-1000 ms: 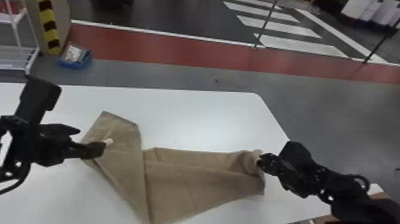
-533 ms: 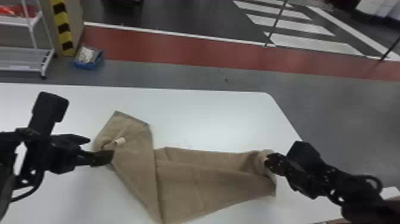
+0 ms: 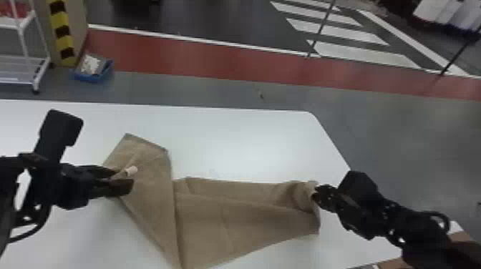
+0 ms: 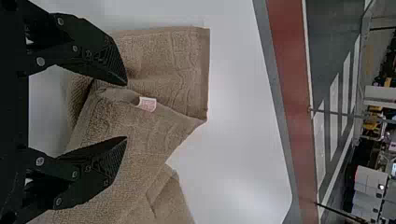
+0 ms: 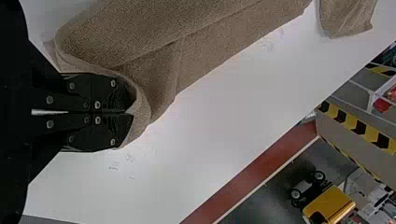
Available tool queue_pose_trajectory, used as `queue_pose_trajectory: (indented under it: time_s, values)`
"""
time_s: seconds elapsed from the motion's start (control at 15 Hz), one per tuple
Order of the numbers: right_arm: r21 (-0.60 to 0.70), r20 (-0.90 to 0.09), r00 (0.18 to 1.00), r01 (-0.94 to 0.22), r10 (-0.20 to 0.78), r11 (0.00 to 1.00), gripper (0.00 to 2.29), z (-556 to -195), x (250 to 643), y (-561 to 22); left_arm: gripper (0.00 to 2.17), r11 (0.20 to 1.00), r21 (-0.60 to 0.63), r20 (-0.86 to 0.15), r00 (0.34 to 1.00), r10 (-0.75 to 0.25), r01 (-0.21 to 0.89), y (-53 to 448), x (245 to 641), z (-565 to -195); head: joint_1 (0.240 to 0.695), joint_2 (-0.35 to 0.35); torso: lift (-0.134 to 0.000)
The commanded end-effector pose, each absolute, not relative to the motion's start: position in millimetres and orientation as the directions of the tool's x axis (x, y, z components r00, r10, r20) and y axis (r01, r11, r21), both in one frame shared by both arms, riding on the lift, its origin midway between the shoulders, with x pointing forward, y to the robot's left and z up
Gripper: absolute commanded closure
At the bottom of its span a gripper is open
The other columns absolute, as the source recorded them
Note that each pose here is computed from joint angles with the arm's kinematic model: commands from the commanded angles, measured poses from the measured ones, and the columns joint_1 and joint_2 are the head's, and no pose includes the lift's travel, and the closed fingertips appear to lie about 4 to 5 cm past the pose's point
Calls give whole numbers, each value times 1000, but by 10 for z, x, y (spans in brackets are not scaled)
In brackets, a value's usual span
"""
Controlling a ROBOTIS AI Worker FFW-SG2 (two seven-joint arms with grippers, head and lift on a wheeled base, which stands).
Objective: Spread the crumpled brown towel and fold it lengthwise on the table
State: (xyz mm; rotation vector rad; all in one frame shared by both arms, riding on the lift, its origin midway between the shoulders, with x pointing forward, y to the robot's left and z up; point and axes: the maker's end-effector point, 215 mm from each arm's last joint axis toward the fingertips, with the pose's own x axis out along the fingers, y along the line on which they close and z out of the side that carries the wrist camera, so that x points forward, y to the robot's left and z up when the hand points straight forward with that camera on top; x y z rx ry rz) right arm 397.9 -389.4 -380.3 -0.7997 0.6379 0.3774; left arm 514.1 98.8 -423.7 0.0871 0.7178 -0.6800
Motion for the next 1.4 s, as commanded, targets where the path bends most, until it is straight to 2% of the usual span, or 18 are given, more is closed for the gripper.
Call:
queue_pose_trajectory:
  time_s: [0.0, 0.2, 0.27, 0.33, 0.47, 0.53, 0.8, 0.93, 1.0, 1.2, 1.33]
  values:
    - [-541, -655, 752, -536, 76, 647, 1470, -3795, 3959, -3914, 603, 779, -148, -638, 543, -545, 609, 940, 5138, -4260, 695, -342, -123]
    - [-543, -654, 753, -534, 72, 648, 1470, -3793, 3941, -3936, 606, 784, -144, -646, 543, -537, 603, 960, 5143, -4298, 695, -350, -123]
    - [-543, -654, 753, -534, 72, 648, 1470, -3793, 3941, -3936, 799, 786, -141, -647, 546, -533, 601, 969, 5148, -4300, 695, -350, -123]
    - [-543, -654, 753, -533, 71, 648, 1470, -3792, 3939, -3944, 1217, 794, -135, -650, 552, -523, 593, 991, 5160, -4309, 695, -350, -123]
    - [-546, -652, 755, -532, 70, 647, 1470, -3780, 3942, -3955, 1814, 815, -125, -662, 564, -494, 566, 1062, 5173, -4343, 695, -350, -123]
    - [-547, -651, 757, -528, 67, 650, 1470, -3774, 3946, -3969, 1878, 829, -116, -670, 573, -472, 548, 1121, 5187, -4362, 695, -347, -123]
    - [-583, -595, 802, -476, 54, 659, 1470, -3522, 4019, -4032, 1878, 866, -116, -654, 618, -436, 487, 1455, 5451, -4071, 695, -331, -123]
    - [-617, -555, 831, -429, 22, 660, 1470, -3362, 4119, -4119, 1878, 893, -105, -617, 676, -403, 437, 1812, 5728, -3696, 695, -315, -123]
    - [-627, -543, 840, -416, 13, 658, 1470, -3284, 4176, -4145, 1878, 906, -92, -609, 696, -379, 414, 1969, 5844, -3543, 695, -283, -123]
    - [-647, -512, 859, -388, 3, 656, 1470, -3050, 4365, -4137, 1878, 937, -64, -633, 711, -305, 344, 2473, 6076, -3408, 695, -233, -123]
    - [-660, -524, 851, -419, 17, 624, 1470, -3031, 4404, -4062, 1878, 950, -87, -651, 705, -283, 301, 2802, 5990, -3491, 695, -197, -123]
